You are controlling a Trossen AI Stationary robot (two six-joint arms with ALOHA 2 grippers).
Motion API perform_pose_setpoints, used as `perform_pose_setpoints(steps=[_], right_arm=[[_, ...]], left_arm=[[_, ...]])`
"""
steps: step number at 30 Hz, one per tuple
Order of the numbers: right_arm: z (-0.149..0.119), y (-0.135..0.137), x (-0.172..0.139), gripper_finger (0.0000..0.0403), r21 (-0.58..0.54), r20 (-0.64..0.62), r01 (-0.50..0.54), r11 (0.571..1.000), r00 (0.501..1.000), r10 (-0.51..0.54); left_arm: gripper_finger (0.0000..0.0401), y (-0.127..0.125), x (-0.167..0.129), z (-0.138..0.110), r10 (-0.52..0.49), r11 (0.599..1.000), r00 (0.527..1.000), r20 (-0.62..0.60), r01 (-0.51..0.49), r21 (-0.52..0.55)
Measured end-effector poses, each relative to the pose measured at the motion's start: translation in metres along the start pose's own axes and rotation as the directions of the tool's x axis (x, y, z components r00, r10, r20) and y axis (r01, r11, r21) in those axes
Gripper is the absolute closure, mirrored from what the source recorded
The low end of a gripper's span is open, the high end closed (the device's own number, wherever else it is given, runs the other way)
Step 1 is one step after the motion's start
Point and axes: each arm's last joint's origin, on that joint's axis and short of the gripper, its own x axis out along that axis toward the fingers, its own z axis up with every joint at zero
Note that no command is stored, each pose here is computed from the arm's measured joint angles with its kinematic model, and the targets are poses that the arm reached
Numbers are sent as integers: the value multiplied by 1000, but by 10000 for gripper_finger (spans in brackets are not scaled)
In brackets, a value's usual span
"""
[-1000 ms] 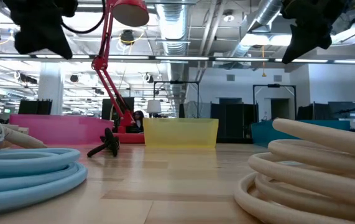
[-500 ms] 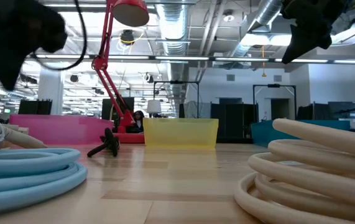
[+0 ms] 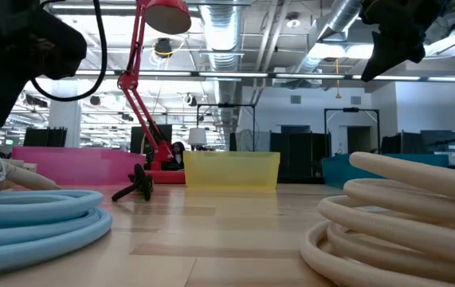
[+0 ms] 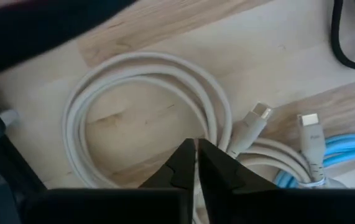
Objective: Sort HDMI cables
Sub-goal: Put the light brown HDMI cable into the yellow bin
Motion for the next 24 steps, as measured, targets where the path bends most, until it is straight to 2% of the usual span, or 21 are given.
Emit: perform_pose_setpoints(steps=[9, 14, 18, 24], right_arm=[[0, 0, 0, 403, 0, -1, -1, 1000, 1000, 1], [0, 0, 0, 403, -2, -3, 1, 1000, 1000, -1], [-1, -1, 0, 403, -10, -14, 8, 1000, 1000, -8], [-2, -1, 0, 403, -11, -16, 9, 1000, 1000, -9]], left_arm=[[283, 8, 21, 1, 3, 996, 1000, 7, -2, -86], [240, 5, 41, 3, -130, 987, 990, 47, 134, -93], [222, 5, 56, 4, -232, 966, 971, 58, 237, -107], [221, 14, 66, 3, -207, 968, 978, 9, 206, -142]])
